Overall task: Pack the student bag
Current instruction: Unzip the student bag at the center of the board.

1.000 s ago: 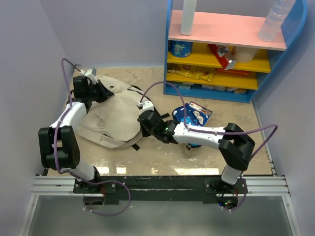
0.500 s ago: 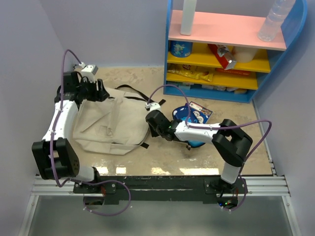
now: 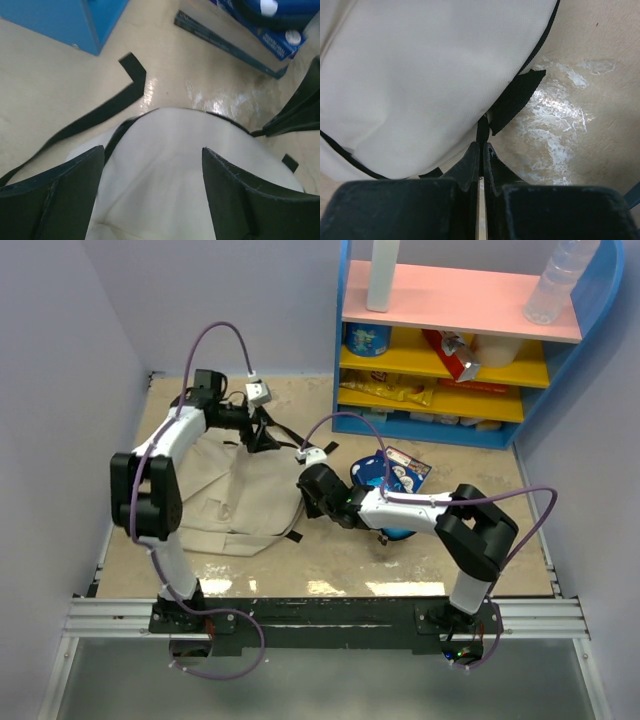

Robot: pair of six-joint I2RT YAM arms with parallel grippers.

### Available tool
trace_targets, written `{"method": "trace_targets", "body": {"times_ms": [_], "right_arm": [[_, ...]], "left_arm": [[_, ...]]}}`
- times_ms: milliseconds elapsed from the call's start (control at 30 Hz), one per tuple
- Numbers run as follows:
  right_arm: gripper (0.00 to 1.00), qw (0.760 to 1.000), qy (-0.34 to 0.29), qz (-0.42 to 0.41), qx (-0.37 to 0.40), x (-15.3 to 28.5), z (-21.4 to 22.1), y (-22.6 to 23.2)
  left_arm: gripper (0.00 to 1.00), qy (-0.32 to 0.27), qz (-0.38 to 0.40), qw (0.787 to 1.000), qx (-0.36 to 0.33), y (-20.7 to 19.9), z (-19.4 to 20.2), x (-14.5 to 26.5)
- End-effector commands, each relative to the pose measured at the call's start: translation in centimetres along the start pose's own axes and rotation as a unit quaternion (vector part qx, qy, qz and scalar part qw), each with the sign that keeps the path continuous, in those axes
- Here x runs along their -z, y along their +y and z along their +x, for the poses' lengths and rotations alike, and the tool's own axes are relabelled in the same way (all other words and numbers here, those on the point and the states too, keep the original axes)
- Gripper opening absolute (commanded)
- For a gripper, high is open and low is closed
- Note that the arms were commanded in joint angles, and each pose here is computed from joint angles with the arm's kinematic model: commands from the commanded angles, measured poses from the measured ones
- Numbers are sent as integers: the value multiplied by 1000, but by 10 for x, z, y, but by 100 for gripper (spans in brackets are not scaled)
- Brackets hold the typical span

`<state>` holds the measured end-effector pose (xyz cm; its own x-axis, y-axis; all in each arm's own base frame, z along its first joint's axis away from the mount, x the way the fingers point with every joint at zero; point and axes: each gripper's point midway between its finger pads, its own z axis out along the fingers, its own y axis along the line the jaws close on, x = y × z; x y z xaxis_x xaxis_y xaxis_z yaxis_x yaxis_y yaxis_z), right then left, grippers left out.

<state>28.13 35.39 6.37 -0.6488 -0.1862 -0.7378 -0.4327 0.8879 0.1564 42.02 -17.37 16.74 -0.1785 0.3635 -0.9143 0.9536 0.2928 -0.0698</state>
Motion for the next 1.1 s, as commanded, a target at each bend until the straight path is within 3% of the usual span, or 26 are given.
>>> {"method": "trace_targets", "body": {"times_ms": [0, 33, 300, 633, 800, 1067], "right_arm": [[0, 998, -47, -37, -17, 15, -30, 15], [0, 998, -48, -39, -16, 15, -30, 15], [0, 997, -47, -52, -25, 16, -29, 20], [0, 996, -50, -62, -25, 25, -31, 20], [0, 997, -46, -60, -22, 25, -27, 18], [0, 996, -49, -74, -22, 27, -33, 26]], "left_arm": [[86, 5, 115, 987, -115, -21, 5, -17], [86, 18, 124, 986, -111, -17, 18, -24], [89, 24, 119, 975, -188, -1, 13, -53], [89, 60, 151, 967, -198, 1, 40, -84], [73, 120, 168, 955, -213, -3, 65, -92], [74, 135, 163, 954, -213, 6, 76, -96]]}}
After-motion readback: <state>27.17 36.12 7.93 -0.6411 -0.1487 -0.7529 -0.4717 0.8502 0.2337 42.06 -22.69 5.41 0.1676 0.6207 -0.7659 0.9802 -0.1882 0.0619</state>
